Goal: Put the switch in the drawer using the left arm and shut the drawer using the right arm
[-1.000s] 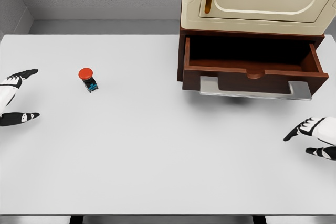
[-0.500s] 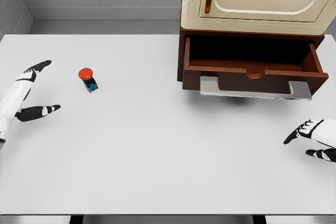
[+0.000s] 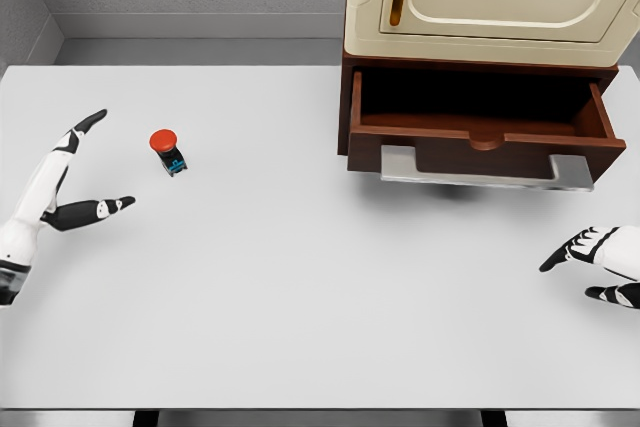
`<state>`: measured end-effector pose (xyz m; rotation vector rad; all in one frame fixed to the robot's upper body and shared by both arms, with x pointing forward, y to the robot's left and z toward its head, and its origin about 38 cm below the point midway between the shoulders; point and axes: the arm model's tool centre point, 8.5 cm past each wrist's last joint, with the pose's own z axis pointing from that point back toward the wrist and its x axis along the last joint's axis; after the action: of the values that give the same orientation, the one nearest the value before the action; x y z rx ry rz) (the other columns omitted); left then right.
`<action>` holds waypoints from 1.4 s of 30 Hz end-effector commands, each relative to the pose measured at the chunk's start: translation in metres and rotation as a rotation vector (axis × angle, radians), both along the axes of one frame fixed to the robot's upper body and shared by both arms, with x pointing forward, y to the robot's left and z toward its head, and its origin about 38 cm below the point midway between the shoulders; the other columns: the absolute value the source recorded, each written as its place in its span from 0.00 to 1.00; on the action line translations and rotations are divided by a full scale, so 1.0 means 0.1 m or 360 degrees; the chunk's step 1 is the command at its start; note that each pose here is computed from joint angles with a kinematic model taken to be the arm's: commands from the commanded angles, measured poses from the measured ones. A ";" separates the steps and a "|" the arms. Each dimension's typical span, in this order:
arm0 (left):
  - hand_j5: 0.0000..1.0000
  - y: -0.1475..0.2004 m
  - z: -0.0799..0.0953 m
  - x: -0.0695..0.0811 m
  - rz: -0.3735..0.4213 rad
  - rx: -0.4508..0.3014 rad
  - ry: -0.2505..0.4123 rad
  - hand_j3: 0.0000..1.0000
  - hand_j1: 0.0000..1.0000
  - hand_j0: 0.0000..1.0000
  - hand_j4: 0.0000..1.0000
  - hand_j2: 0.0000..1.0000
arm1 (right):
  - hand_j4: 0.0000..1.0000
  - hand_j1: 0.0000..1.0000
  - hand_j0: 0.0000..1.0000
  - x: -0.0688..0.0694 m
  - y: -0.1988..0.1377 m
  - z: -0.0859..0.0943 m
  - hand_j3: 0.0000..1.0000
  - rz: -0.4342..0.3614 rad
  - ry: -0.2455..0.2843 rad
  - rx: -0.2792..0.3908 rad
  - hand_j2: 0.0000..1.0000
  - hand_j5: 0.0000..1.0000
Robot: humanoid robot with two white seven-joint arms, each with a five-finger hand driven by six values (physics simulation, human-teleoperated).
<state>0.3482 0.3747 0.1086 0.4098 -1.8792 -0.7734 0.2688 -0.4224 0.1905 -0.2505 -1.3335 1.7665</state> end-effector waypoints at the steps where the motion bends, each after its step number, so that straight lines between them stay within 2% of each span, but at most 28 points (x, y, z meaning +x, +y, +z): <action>1: 1.00 0.01 0.01 0.00 0.0002 -0.0010 -0.0002 1.00 1.00 1.00 1.00 1.00 | 0.73 0.73 0.73 0.00 0.00 0.01 0.73 -0.0004 0.0001 0.0008 0.73 0.73; 13: 1.00 -0.06 -0.01 -0.01 -0.0010 -0.0034 -0.0006 1.00 1.00 1.00 1.00 1.00 | 0.73 0.73 0.73 0.00 0.00 0.01 0.73 -0.0003 0.0003 0.0006 0.73 0.73; 15: 1.00 -0.10 -0.01 0.00 0.0002 -0.0098 -0.0024 1.00 1.00 1.00 1.00 1.00 | 0.73 0.73 0.73 0.00 0.00 0.01 0.73 -0.0003 0.0001 0.0006 0.73 0.73; 16: 1.00 -0.12 -0.01 0.01 0.0003 -0.0170 -0.0029 1.00 1.00 1.00 1.00 1.00 | 0.73 0.73 0.73 0.01 0.00 0.01 0.73 -0.0004 0.0001 0.0008 0.73 0.73; 17: 1.00 -0.16 -0.02 0.03 -0.0015 -0.0185 -0.0023 1.00 1.00 1.00 1.00 1.00 | 0.73 0.73 0.73 0.01 0.00 0.01 0.73 -0.0004 -0.0001 0.0005 0.73 0.73; 19: 1.00 -0.43 -0.12 0.07 -0.0085 -0.0250 0.0005 1.00 1.00 1.00 1.00 1.00 | 0.73 0.73 0.73 0.01 0.00 0.01 0.73 -0.0004 -0.0001 0.0005 0.73 0.73; 21: 1.00 -0.41 -0.10 0.13 -0.0079 -0.0255 -0.0001 1.00 1.00 1.00 1.00 1.00 | 0.73 0.73 0.73 0.00 0.00 0.01 0.73 -0.0004 0.0004 0.0008 0.73 0.73; 23: 0.99 -0.42 -0.25 0.13 -0.0058 -0.0270 0.0066 0.99 0.99 0.99 0.99 0.99 | 0.73 0.73 0.73 0.01 0.00 0.02 0.73 -0.0002 -0.0002 0.0008 0.73 0.73; 26: 1.00 -0.46 -0.28 0.16 -0.0074 -0.0266 0.0079 1.00 1.00 1.00 1.00 1.00 | 0.73 0.73 0.73 0.00 0.00 0.01 0.73 -0.0002 0.0003 0.0009 0.73 0.73; 29: 1.00 -0.40 -0.34 0.25 -0.0042 -0.0250 0.0109 1.00 1.00 1.00 1.00 1.00 | 0.73 0.73 0.73 0.01 0.00 0.02 0.73 -0.0001 0.0000 0.0007 0.73 0.73; 31: 1.00 -0.39 -0.34 0.26 -0.0033 -0.0258 0.0113 1.00 1.00 1.00 1.00 1.00 | 0.73 0.73 0.73 0.01 0.00 0.02 0.73 -0.0001 0.0000 0.0007 0.73 0.73; 33: 1.00 -0.38 -0.25 0.36 -0.0031 -0.0269 0.0076 1.00 1.00 1.00 1.00 1.00 | 0.73 0.73 0.73 0.00 0.00 0.01 0.73 -0.0002 0.0000 0.0006 0.73 0.73; 36: 1.00 -0.37 -0.22 0.41 -0.0026 -0.0273 0.0064 1.00 1.00 1.00 1.00 1.00 | 0.73 0.73 0.73 0.01 0.00 0.02 0.73 -0.0002 -0.0002 0.0008 0.73 0.73; 38: 1.00 -0.36 -0.20 0.42 -0.0017 -0.0347 0.0057 1.00 1.00 1.00 1.00 1.00 | 0.73 0.73 0.73 0.01 0.00 0.02 0.73 -0.0002 -0.0002 0.0006 0.73 0.73; 39: 1.00 -0.39 -0.21 0.43 -0.0036 -0.0352 0.0064 1.00 1.00 1.00 1.00 1.00 | 0.73 0.73 0.73 0.01 0.00 0.02 0.73 -0.0002 -0.0002 0.0006 0.73 0.73; 40: 1.00 -0.40 -0.22 0.43 -0.0037 -0.0416 0.0072 1.00 1.00 1.00 1.00 1.00 | 0.73 0.73 0.73 0.01 0.00 0.01 0.73 -0.0004 -0.0001 0.0005 0.73 0.73; 41: 1.00 -0.44 -0.26 0.44 -0.0071 -0.0425 0.0121 1.00 1.00 1.00 1.00 1.00 | 0.73 0.73 0.73 0.00 0.00 0.01 0.73 -0.0002 0.0000 0.0006 0.73 0.73; 42: 1.00 -0.46 -0.23 0.49 -0.0088 -0.0426 0.0143 1.00 1.00 1.00 1.00 1.00 | 0.73 0.73 0.73 0.01 0.00 0.02 0.73 -0.0002 -0.0002 0.0006 0.73 0.73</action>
<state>0.3980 0.3314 0.0914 0.1981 -1.9100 -0.5719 0.2687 -0.4223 0.1910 -0.2504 -1.3333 1.7681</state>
